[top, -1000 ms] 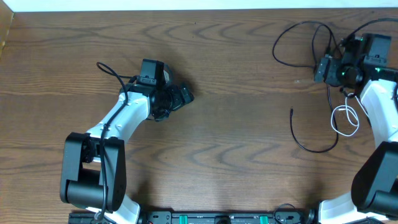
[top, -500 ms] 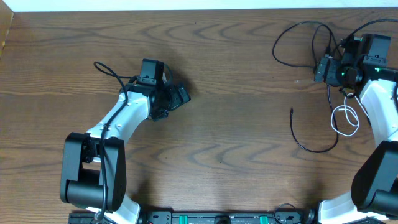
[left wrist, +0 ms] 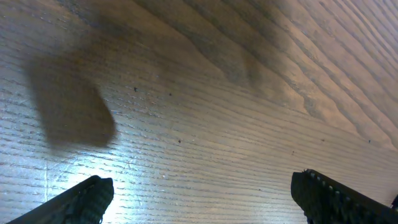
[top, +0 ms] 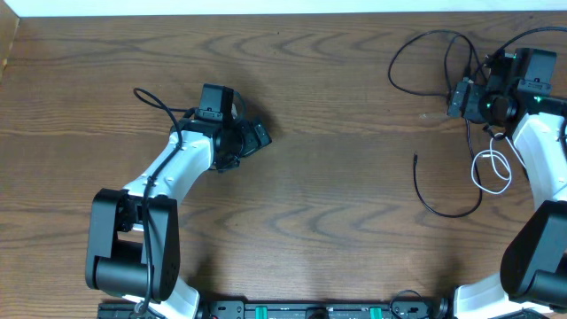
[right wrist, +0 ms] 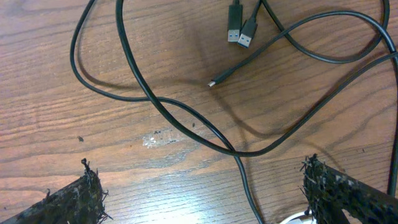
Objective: Untangle cables
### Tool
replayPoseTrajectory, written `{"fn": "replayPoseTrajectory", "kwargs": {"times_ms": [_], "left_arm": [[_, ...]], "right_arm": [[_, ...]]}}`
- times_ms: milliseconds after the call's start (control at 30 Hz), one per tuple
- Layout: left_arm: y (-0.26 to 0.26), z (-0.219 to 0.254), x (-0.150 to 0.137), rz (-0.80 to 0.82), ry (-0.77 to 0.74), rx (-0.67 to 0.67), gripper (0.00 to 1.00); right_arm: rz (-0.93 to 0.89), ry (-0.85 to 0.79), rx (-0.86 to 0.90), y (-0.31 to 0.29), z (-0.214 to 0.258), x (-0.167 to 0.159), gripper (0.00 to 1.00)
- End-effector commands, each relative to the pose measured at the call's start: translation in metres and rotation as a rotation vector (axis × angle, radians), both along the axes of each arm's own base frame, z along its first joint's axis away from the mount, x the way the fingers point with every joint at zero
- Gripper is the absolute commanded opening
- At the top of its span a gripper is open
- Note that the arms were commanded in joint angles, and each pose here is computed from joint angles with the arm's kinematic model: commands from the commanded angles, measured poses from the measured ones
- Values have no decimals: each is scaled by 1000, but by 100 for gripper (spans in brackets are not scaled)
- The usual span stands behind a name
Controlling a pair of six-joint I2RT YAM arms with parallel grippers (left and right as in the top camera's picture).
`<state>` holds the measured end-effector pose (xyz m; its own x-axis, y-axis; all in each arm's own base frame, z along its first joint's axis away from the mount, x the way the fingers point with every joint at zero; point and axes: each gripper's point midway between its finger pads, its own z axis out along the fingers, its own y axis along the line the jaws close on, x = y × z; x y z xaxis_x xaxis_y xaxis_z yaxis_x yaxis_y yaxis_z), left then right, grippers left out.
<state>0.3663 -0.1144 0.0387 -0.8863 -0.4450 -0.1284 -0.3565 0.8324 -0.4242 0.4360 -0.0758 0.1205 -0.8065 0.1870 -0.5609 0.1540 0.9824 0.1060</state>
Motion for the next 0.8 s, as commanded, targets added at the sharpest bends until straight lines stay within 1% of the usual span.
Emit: {"fn": "replayPoseTrajectory", "kwargs": {"times_ms": [0, 600, 767], "left_arm": [[3, -1, -1, 6, 1, 17, 98], [3, -1, -1, 6, 2, 17, 98], [3, -2, -1, 6, 2, 17, 98]], "right_arm": [[13, -3, 5, 3, 1, 2, 99], [26, 1, 6, 9, -1, 2, 99], [50, -36, -1, 21, 16, -5, 99]]}}
